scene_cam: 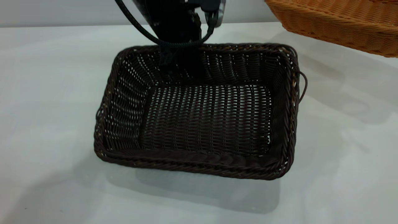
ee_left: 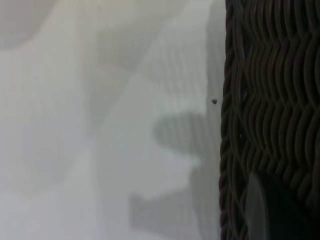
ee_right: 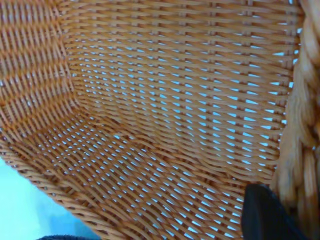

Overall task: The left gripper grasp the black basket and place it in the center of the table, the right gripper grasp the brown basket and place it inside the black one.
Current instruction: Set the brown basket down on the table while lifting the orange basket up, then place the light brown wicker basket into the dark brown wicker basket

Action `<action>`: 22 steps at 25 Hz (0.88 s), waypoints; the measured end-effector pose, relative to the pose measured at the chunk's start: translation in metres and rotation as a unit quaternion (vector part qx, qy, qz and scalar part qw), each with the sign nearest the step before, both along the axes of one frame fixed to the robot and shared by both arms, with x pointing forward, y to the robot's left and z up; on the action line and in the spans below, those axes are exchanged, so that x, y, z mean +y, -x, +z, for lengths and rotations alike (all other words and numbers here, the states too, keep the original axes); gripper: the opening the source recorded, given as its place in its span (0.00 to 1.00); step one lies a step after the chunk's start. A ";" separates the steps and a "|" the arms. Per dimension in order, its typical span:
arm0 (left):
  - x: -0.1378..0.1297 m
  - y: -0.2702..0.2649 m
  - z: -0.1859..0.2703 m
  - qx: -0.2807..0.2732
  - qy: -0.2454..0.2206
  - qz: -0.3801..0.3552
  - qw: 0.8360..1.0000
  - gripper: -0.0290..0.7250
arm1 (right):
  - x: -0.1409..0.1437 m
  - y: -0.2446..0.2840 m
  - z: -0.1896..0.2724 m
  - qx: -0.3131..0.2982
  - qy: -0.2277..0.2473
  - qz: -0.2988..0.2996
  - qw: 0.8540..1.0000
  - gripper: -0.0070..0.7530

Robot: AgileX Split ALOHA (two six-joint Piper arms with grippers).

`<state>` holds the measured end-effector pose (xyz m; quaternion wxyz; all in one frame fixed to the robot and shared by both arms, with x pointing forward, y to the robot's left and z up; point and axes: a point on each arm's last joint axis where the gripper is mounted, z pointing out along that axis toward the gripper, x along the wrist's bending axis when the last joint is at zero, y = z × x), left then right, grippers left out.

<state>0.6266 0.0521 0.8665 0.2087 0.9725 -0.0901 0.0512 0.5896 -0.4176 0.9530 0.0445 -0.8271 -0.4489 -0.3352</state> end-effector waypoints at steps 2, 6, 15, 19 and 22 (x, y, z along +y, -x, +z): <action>0.000 0.000 -0.007 0.009 -0.002 0.016 1.000 0.15 | 0.000 0.000 0.000 0.000 -0.001 0.001 1.000 0.10; 0.000 -0.002 -0.011 0.011 0.001 0.034 0.999 0.27 | 0.000 0.000 0.000 0.000 -0.001 0.004 1.000 0.10; -0.003 -0.010 -0.003 -0.025 0.019 0.078 0.996 0.71 | 0.009 0.007 0.019 -0.014 -0.017 0.055 0.998 0.10; 0.021 -0.025 0.038 -0.006 0.059 0.209 0.976 0.73 | 0.023 0.012 0.028 -0.003 -0.045 0.092 0.995 0.10; 0.065 -0.042 0.076 0.005 0.096 0.322 0.942 0.73 | 0.047 0.010 0.028 0.014 -0.056 0.139 0.989 0.10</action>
